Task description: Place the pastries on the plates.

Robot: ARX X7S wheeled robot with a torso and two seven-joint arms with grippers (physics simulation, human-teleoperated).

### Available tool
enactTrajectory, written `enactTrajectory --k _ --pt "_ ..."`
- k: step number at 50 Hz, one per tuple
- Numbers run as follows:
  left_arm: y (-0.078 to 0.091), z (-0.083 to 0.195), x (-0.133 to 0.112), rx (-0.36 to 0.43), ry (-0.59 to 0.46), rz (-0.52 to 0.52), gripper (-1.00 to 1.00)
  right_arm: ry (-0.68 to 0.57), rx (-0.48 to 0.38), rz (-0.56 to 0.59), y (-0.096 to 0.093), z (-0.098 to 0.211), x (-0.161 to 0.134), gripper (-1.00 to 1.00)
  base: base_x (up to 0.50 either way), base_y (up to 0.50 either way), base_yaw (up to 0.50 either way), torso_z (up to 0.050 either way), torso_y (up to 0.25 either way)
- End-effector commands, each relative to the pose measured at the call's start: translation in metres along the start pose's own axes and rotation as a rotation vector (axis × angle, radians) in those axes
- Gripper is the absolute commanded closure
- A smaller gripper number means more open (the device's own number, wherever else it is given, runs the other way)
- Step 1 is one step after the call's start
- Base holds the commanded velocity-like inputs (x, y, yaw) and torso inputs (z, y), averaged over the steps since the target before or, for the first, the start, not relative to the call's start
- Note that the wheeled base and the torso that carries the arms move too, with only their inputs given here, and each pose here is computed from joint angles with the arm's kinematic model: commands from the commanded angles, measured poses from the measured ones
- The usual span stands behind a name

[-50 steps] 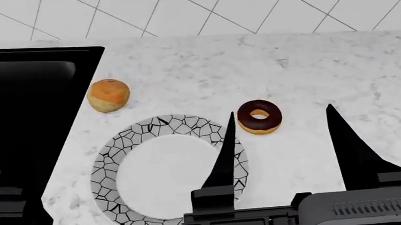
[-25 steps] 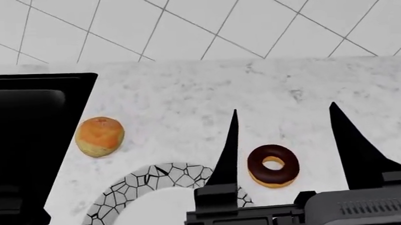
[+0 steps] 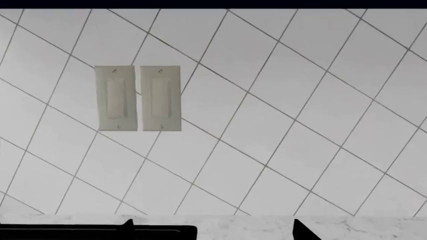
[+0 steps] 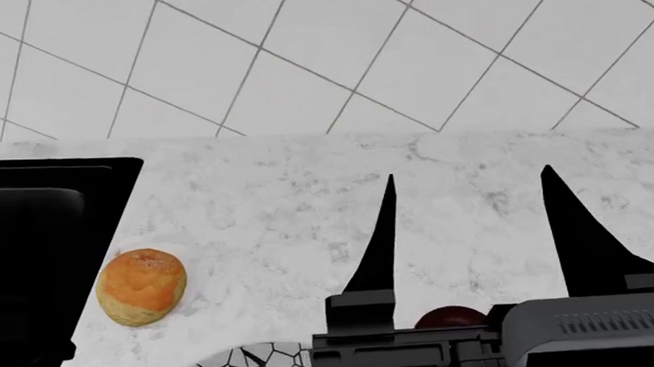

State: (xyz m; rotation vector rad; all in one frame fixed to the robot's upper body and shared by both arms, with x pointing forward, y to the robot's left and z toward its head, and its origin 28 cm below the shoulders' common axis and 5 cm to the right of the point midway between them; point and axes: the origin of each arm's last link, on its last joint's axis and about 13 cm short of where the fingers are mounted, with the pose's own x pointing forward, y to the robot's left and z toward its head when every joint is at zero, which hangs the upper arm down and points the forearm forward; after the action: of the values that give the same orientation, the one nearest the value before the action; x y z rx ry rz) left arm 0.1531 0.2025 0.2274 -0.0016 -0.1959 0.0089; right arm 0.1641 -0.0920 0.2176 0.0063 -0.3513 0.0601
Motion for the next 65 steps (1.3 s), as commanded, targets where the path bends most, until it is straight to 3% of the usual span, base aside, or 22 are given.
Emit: enactTrajectory --k 1,9,13,16,23,28,36,43,54,60,65 --pt "0.0 0.004 -0.002 0.0 -0.004 0.004 -1.0 -0.006 -0.006 -0.009 -0.004 0.009 -0.001 -1.0 0.21 0.0 0.0 0.0 0.0" --pt "0.0 0.003 -0.001 0.0 0.007 0.0 -1.0 0.031 0.014 -0.005 -0.01 0.011 0.002 -1.0 0.12 0.0 0.0 0.0 0.0" --pt "0.001 0.004 -0.001 0.001 0.005 0.004 -1.0 0.079 -0.015 -0.014 -0.018 0.017 0.009 -1.0 0.0 0.0 0.0 0.0 0.0" --pt "0.0 0.003 -0.002 0.003 0.009 0.004 -1.0 0.15 0.037 -0.029 -0.03 0.027 0.019 -1.0 0.0 0.0 0.0 0.0 0.0" --pt "-0.001 0.003 -0.003 0.009 0.019 -0.003 -1.0 0.256 0.006 -0.028 -0.054 0.044 0.042 -1.0 0.0 0.0 0.0 0.0 0.0" --pt "0.0 0.008 -0.003 0.005 0.015 0.001 -1.0 0.35 -0.004 -0.038 -0.064 0.039 0.053 -1.0 0.0 0.0 0.0 0.0 0.0" --pt "0.0 0.006 -0.004 0.004 0.024 -0.004 -1.0 0.549 0.071 -0.017 -0.081 0.049 0.07 -1.0 0.0 0.0 0.0 0.0 0.0" --pt "0.001 0.007 -0.003 0.008 0.034 -0.001 -1.0 0.734 -0.005 -0.074 -0.08 0.058 0.084 -1.0 0.0 0.0 0.0 0.0 0.0" --pt "0.001 0.007 -0.003 0.008 0.042 0.0 -1.0 0.85 -0.013 -0.01 -0.083 0.074 0.097 -1.0 0.0 0.0 0.0 0.0 0.0" --pt "0.001 0.007 -0.004 0.01 0.047 0.0 -1.0 0.919 -0.095 0.037 -0.082 0.075 0.104 -1.0 0.0 0.0 0.0 0.0 0.0" --pt "0.002 0.006 -0.006 0.012 0.053 0.004 -1.0 0.982 -0.079 0.08 -0.081 0.072 0.112 -1.0 0.0 0.0 0.0 0.0 0.0"
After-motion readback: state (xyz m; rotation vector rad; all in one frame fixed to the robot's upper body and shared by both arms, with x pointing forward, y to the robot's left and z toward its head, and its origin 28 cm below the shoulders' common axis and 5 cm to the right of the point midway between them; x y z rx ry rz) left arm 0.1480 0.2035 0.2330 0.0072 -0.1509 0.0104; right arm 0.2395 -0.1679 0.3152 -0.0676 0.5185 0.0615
